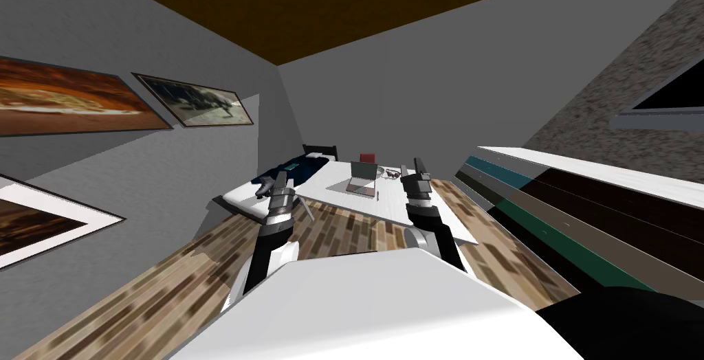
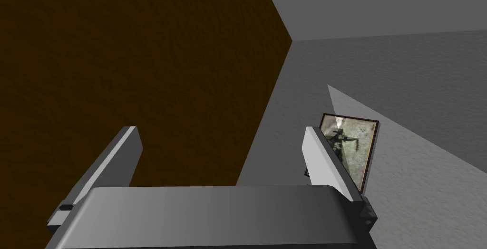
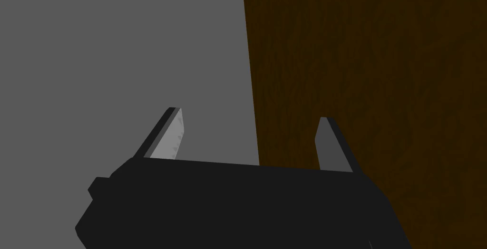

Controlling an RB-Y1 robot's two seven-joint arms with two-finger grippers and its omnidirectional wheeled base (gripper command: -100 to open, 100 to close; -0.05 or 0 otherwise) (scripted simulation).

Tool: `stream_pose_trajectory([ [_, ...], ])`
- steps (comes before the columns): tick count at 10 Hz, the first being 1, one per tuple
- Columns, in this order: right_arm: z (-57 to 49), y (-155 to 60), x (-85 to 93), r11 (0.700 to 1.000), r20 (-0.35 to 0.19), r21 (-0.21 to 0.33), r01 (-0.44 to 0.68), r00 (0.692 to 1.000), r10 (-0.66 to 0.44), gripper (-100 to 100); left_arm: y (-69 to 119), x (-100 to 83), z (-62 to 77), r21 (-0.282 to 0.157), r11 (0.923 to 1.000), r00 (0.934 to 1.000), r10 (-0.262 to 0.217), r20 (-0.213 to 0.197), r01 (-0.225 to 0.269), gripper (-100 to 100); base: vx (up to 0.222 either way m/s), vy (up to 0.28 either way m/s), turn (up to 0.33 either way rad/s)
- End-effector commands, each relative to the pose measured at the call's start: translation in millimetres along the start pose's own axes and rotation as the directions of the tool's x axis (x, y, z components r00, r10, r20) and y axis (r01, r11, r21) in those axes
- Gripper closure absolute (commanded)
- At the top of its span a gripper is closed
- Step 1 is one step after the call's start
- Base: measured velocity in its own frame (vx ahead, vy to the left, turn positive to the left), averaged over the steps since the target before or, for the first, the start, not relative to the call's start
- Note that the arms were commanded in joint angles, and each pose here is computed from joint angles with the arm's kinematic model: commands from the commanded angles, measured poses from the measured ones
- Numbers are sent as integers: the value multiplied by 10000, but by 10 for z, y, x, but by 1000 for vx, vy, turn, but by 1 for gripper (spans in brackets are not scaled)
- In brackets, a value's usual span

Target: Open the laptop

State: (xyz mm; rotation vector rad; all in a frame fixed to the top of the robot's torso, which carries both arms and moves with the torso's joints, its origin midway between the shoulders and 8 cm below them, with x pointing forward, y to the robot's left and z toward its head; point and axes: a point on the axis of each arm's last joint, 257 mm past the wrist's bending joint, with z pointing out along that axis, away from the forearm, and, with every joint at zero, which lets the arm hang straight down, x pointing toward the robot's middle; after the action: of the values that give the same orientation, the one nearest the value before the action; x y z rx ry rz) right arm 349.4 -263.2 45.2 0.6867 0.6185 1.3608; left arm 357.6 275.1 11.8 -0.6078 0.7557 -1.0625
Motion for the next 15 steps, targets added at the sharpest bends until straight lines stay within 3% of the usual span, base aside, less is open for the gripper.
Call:
stream_pose_trajectory([
  [1,0,0,0,10000,0,0,0,10000,0,0,0,0,0,0,10000,10000,0,0,0,0,0,0,0],
  [9,0,2,0,10000,0,-4,0,10000,0,0,-2,0,0,4,10000,10000,0,1,0,0,0,0,0],
  [10,-24,-68,37,9997,-284,128,228,9993,-225,-100,-2,0,0,4,10000,10000,0,1,0,0,13,11,40],
  [15,-246,-546,182,9800,-1921,770,1835,9672,-1660,-100,1,1,-1,-3,10000,10000,-1,0,1,0,29,45,90],
])
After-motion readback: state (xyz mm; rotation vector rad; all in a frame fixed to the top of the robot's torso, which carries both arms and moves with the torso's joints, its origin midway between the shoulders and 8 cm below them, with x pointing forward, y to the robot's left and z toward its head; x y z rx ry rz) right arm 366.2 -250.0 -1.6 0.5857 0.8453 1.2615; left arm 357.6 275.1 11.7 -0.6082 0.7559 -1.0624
